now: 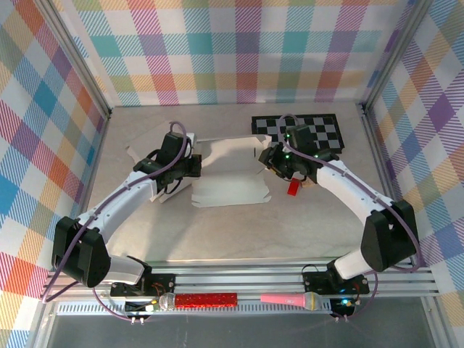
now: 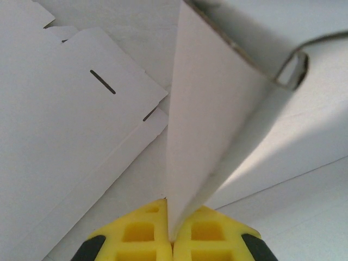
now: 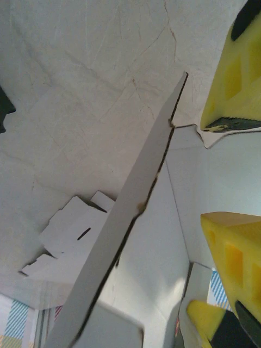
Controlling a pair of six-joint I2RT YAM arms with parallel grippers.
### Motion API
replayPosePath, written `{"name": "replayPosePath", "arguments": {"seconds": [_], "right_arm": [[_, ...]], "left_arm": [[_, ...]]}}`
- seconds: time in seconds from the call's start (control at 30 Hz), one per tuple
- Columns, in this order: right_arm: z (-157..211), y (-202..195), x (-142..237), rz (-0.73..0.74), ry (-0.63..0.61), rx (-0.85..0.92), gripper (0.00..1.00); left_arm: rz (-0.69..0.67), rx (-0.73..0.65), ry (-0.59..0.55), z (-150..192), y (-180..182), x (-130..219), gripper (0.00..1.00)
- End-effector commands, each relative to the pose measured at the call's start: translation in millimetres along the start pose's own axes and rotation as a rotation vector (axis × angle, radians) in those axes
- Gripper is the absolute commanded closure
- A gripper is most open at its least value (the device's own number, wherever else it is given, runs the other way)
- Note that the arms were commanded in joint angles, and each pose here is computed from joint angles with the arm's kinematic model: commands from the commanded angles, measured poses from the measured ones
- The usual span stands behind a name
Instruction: Fold the paper box
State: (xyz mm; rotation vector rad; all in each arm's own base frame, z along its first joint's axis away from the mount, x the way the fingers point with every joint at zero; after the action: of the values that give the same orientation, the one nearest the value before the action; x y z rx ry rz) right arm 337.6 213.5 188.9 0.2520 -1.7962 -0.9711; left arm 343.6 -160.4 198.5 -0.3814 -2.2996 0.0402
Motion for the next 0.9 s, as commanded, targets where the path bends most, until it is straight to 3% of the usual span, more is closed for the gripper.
{"name": "replayPosePath", "arguments": {"seconds": [0.0,0.2,0.57,0.87], "right_arm": [[-0.4,11.1,-6.6,-0.033,0.006,0.008,0.58],[1.6,-1.6,-8.1,0.003,-0.016,-0.003,0.58],[-0.5,21.1,-19.3,-0.056,0.001,0.011,0.63],[15.0,58.3,-27.6,-0.198,0.132,0.055,0.62]], "left_arm": [[0.022,-0.016,-0.060,-19.8,-6.5,8.2,1.00],[0.032,-0.014,-0.059,-20.8,-8.1,8.8,1.00],[0.043,-0.007,-0.059,-20.4,-10.0,10.5,1.00],[0.044,0.023,-0.067,-18.7,-9.0,7.1,1.00]]}}
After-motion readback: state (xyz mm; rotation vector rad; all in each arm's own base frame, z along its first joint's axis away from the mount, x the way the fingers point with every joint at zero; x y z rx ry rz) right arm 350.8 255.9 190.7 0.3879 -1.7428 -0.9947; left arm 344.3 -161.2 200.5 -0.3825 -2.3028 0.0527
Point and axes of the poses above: each hand's point on the last joint's axis, 136 mm out from that joint toward the fingers, its own x axis back along the fingers, its own y axis along the line the jaws close on, z = x × y, the point moved 2 cm from there along x, back along the fingers, and after that the axes turned 6 degrees about -x, right-handed, at the moved point
